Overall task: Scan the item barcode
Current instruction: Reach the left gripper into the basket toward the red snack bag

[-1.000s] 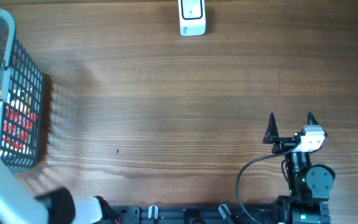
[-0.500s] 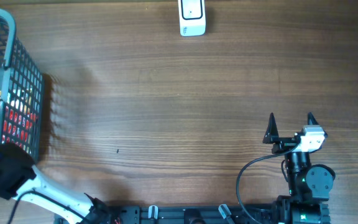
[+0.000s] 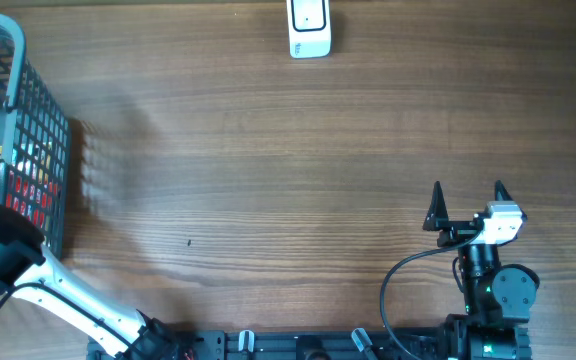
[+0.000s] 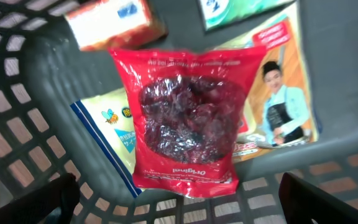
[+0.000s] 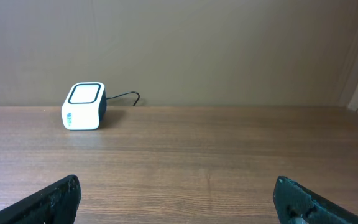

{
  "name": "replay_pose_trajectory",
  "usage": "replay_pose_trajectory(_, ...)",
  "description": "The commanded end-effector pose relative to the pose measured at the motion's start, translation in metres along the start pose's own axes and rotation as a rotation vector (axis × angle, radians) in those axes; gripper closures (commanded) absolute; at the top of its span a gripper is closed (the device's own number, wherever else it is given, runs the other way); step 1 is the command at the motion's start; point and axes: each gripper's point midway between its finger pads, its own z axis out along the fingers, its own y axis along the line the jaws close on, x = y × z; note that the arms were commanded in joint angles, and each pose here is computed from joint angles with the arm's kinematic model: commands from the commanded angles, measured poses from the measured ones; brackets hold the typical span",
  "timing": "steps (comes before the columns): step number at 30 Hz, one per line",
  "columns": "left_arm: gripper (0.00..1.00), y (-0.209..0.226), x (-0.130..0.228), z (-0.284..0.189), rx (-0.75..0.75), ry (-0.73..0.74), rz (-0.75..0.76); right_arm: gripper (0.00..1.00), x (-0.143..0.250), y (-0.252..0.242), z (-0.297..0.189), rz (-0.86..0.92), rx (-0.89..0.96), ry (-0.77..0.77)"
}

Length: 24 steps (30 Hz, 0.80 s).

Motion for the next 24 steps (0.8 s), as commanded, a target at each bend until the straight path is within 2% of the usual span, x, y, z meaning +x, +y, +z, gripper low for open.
replay_pose_trajectory(1,0.0,0.002,0.009,0.021,-0.022,0.065,-0.012,0.0,-0.001,-0.003,0.0,-0.014,0.014,-0.007)
replay_pose_trajectory(8,0.0,0.002,0.021,0.066,-0.054,0.131,-0.028,0.0,-0.001,-0.003,0.0,-0.014,0.014,-0.007)
replay_pose_trajectory(18,0.0,-0.005,0.016,0.103,-0.037,0.102,-0.032,0.0,-0.001,-0.003,0.0,-0.014,0.014,-0.007)
replay_pose_trajectory(20,0.16,-0.006,0.016,0.103,-0.035,0.099,-0.031,0.0,-0.001,-0.003,0.0,-0.014,0.014,-0.007)
replay_pose_trajectory(22,0.37,-0.006,0.015,0.103,-0.035,0.098,-0.032,0.0,-0.001,-0.003,0.0,-0.014,0.014,-0.007)
replay_pose_trajectory(24,0.51,-0.006,0.015,0.103,-0.033,0.096,-0.032,0.0,-0.001,-0.003,0.0,-0.014,0.014,-0.007)
